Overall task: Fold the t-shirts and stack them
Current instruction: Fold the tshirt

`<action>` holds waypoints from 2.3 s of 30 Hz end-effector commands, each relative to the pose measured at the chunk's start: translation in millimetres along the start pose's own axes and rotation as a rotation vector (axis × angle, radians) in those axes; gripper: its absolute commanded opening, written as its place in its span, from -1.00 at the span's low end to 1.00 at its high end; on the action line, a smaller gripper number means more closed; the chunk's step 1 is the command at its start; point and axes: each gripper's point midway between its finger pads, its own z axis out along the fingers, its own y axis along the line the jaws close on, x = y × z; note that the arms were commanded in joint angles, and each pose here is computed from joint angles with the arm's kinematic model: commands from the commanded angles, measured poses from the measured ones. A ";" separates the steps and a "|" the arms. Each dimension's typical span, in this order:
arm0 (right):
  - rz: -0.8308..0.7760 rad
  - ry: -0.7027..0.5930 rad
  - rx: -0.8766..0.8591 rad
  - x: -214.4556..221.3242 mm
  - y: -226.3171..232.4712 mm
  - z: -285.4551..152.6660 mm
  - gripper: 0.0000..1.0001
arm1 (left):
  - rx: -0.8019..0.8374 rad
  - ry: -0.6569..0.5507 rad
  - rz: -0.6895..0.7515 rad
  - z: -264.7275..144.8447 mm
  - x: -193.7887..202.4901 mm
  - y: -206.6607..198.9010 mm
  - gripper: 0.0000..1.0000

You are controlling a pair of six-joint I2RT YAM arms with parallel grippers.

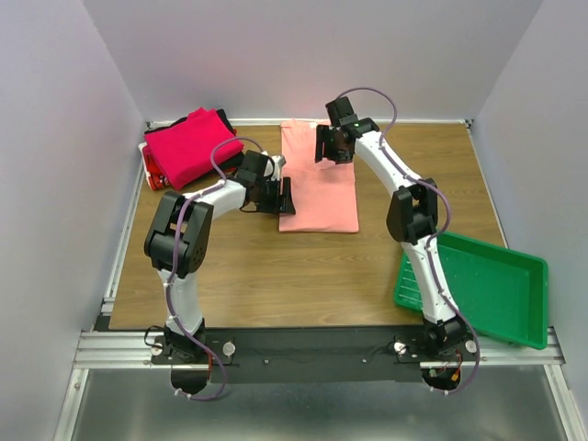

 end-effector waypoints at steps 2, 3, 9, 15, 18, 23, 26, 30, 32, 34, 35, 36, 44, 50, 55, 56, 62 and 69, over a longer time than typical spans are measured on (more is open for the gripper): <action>0.031 -0.136 0.004 -37.2 6.1 -23.3 0.48 | -0.069 0.104 -0.021 -0.3 39.2 14.0 0.40; 0.032 -0.145 0.007 -39.8 4.7 -32.6 0.50 | -0.072 0.102 -0.020 -1.5 38.8 14.0 0.40; 0.033 -0.093 0.044 -14.7 -8.6 -54.9 0.52 | -0.087 0.077 -0.020 -8.9 33.4 12.7 0.41; 0.058 -0.008 0.098 43.1 -34.6 -85.2 0.52 | -0.080 0.071 -0.027 -16.0 32.3 7.8 0.40; 0.072 0.043 0.099 81.0 -46.0 -97.6 0.52 | -0.080 0.072 -0.029 -18.6 35.7 7.7 0.39; 0.100 0.119 0.095 132.2 -59.4 -108.6 0.47 | -0.068 0.076 -0.031 -22.9 42.3 5.6 0.34; 0.109 0.148 0.080 156.3 -63.3 -110.4 0.40 | -0.057 0.083 -0.040 -24.9 47.7 3.7 0.33; 0.122 0.168 0.062 174.3 -65.8 -106.8 0.31 | -0.050 0.075 -0.048 -27.5 49.5 1.8 0.32; 0.123 0.164 0.060 177.1 -66.8 -103.5 0.27 | -0.049 0.070 -0.051 -28.2 49.9 1.4 0.32; 0.123 0.177 0.066 186.2 -70.4 -99.2 0.24 | -0.045 0.068 -0.058 -27.9 50.5 0.9 0.27; 0.122 0.174 0.065 186.2 -70.5 -97.5 0.23 | -0.043 0.066 -0.059 -27.4 50.4 0.2 0.26; 0.121 0.182 0.069 188.4 -72.0 -94.2 0.22 | -0.039 0.066 -0.061 -27.1 50.1 0.0 0.24; 0.117 0.193 0.074 193.4 -73.2 -83.7 0.01 | -0.046 0.082 -0.074 -22.8 55.5 2.8 0.17; 0.122 0.236 0.050 206.1 -70.7 -81.9 -0.19 | -0.048 0.087 -0.078 -24.2 60.1 3.6 0.16; 0.128 0.272 0.058 220.2 -74.5 -79.5 -0.46 | -0.043 0.102 -0.082 -23.1 66.6 4.5 0.08; 0.131 0.274 0.060 220.6 -75.2 -79.4 -0.46 | -0.042 0.109 -0.084 -22.1 68.6 5.0 0.04; 0.132 0.278 0.055 220.7 -73.4 -78.0 -0.48 | -0.042 0.118 -0.088 -20.3 72.5 5.9 -0.04; 0.131 0.273 0.057 219.4 -73.7 -78.2 -0.51 | -0.039 0.127 -0.088 -15.4 75.0 6.8 -0.17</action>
